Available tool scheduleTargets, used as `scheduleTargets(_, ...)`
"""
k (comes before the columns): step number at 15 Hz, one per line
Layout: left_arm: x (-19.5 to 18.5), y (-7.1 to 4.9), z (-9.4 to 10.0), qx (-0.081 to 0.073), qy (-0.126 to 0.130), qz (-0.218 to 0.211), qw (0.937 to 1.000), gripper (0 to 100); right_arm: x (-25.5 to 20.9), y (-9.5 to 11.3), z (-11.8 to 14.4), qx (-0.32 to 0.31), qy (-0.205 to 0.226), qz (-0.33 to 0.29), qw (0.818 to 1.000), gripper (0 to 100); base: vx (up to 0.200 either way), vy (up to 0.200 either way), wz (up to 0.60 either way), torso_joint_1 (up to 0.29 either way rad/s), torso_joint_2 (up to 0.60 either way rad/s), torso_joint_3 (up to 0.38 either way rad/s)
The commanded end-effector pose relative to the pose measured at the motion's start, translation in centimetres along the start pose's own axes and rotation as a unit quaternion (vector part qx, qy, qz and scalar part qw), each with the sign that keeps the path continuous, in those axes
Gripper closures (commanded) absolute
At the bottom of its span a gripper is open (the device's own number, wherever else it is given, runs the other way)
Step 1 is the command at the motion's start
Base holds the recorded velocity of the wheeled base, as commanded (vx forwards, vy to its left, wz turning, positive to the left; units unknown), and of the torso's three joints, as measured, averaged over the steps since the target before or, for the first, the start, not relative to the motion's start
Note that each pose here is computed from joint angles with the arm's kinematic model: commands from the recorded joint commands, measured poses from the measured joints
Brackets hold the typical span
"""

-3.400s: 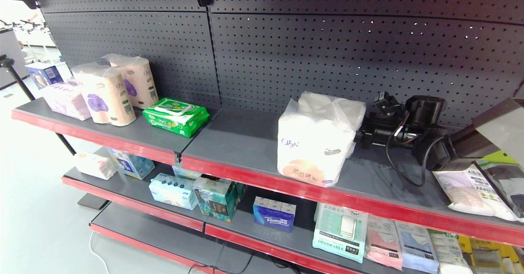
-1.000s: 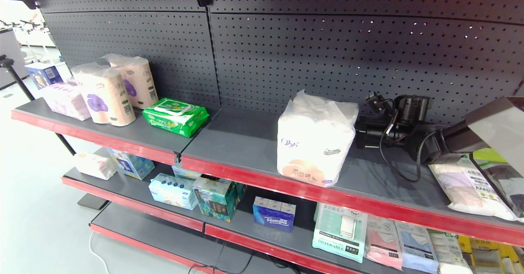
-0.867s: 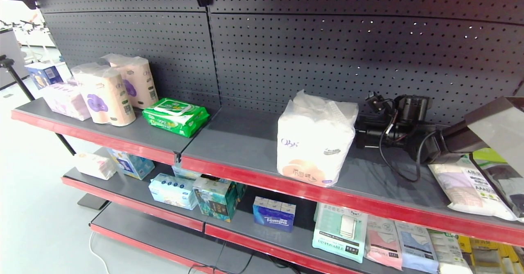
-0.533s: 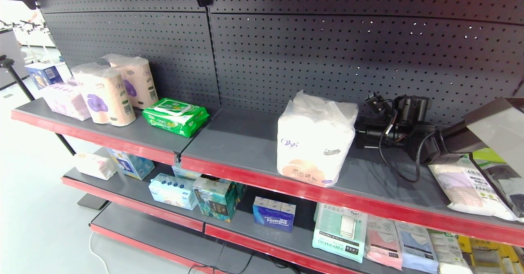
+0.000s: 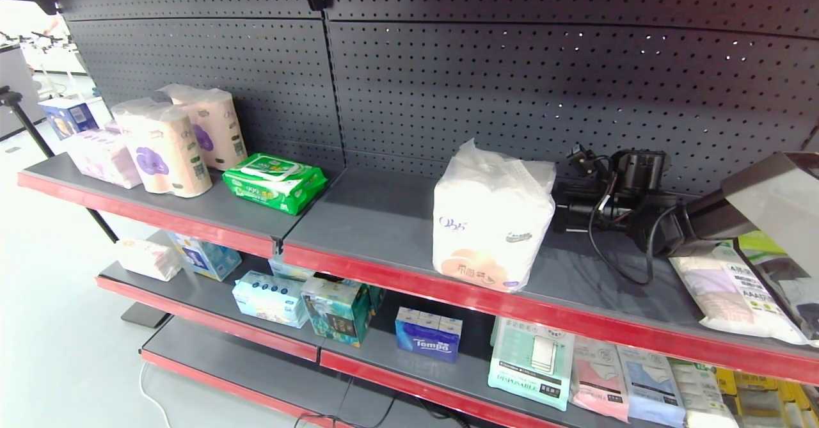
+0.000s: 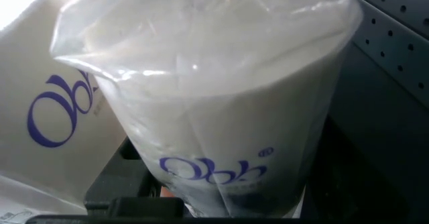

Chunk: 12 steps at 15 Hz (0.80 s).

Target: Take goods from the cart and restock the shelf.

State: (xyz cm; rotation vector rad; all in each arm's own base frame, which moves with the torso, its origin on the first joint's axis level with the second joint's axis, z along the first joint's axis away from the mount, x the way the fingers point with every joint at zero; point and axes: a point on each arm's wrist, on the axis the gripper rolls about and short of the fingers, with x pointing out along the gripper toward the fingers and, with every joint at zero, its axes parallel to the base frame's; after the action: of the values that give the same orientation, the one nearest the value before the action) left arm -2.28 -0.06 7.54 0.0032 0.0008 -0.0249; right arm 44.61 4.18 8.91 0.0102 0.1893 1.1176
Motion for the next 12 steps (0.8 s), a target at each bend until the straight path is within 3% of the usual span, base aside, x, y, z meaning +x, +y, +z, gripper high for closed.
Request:
scheduleTargets(1,0.0,0.0,0.0,0.000,0.000,0.000,1.0000,0,0.0,0.0,-0.3,0.003,0.001,0.001,1.000,100,0.000,0.000,0.00,0.000,0.00,0.000)
scheduleTargets(12,0.0,0.0,0.0,0.000,0.000,0.000,1.0000,0,-1.8,-0.9,-0.2,0.011,0.002,-0.022,1.000,100,0.000,0.000,0.00,0.000,0.00,0.000)
